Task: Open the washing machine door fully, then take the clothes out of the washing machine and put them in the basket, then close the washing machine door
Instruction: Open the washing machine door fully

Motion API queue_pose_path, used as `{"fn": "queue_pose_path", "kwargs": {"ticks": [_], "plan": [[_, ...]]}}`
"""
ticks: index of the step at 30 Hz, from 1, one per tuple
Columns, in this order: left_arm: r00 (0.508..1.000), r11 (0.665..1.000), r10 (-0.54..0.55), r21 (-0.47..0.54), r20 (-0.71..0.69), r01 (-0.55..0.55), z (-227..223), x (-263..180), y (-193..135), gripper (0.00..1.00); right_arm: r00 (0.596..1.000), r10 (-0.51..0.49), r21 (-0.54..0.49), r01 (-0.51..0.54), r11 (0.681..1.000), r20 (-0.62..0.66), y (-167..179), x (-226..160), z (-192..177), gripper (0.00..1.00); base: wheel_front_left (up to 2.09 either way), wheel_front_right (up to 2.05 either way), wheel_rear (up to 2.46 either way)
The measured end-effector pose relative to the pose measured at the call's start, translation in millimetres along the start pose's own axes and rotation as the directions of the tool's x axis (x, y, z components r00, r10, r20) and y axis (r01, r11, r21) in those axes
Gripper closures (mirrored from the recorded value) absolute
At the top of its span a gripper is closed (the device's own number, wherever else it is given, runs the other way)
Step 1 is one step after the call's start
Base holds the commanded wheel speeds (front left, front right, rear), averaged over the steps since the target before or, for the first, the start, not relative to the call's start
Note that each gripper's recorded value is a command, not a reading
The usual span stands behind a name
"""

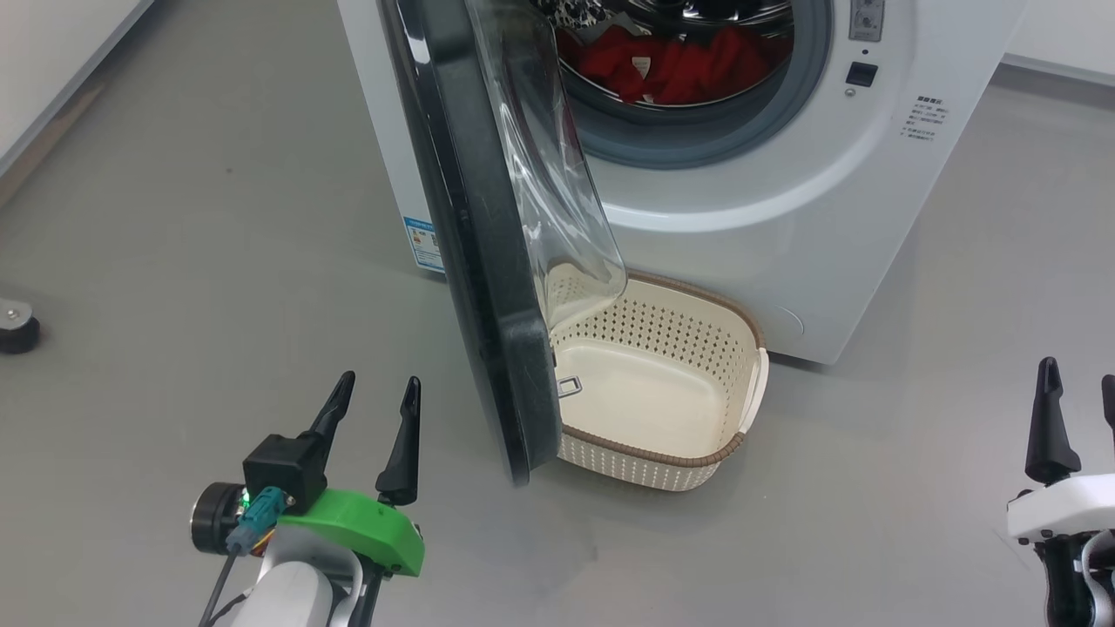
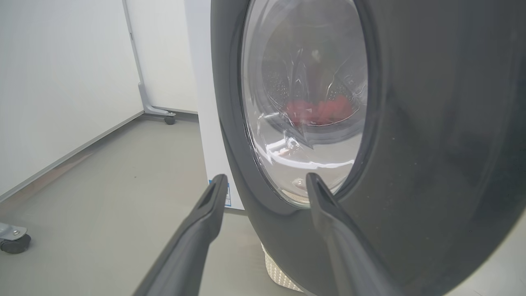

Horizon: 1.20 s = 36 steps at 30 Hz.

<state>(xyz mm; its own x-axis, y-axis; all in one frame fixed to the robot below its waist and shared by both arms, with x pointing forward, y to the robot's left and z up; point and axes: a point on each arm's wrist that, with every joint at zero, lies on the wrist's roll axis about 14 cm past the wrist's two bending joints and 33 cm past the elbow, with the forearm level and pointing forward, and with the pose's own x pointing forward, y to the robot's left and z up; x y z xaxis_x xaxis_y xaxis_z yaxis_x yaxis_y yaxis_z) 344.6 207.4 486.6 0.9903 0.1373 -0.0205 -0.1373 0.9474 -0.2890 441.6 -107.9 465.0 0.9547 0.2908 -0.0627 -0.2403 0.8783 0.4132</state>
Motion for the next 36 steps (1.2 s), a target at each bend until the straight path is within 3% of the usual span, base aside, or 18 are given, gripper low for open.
{"fn": "queue_pose_path", "kwargs": {"ticks": [6, 10, 36], "plan": [[1.000, 1.000, -0.002, -0.001, 0.001, 0.002, 0, 0, 0, 0.00, 1.000, 0.023, -0.175, -0.022, 0.984, 0.006, 9, 0, 7, 0.00, 0.00, 0.00, 0.00], [1.000, 1.000, -0.001, 0.000, 0.001, 0.001, 0, 0, 0, 0.00, 1.000, 0.030, -0.222, -0.028, 0.975, 0.003, 14, -5, 4, 0.00, 0.00, 0.00, 0.00], [1.000, 1.000, 0.004, -0.004, -0.015, -0.004, -5, 2, 2, 0.00, 0.999, 0.000, -0.243, -0.010, 0.970, -0.041, 31, -39, -31, 0.00, 0.00, 0.00, 0.00]]}}
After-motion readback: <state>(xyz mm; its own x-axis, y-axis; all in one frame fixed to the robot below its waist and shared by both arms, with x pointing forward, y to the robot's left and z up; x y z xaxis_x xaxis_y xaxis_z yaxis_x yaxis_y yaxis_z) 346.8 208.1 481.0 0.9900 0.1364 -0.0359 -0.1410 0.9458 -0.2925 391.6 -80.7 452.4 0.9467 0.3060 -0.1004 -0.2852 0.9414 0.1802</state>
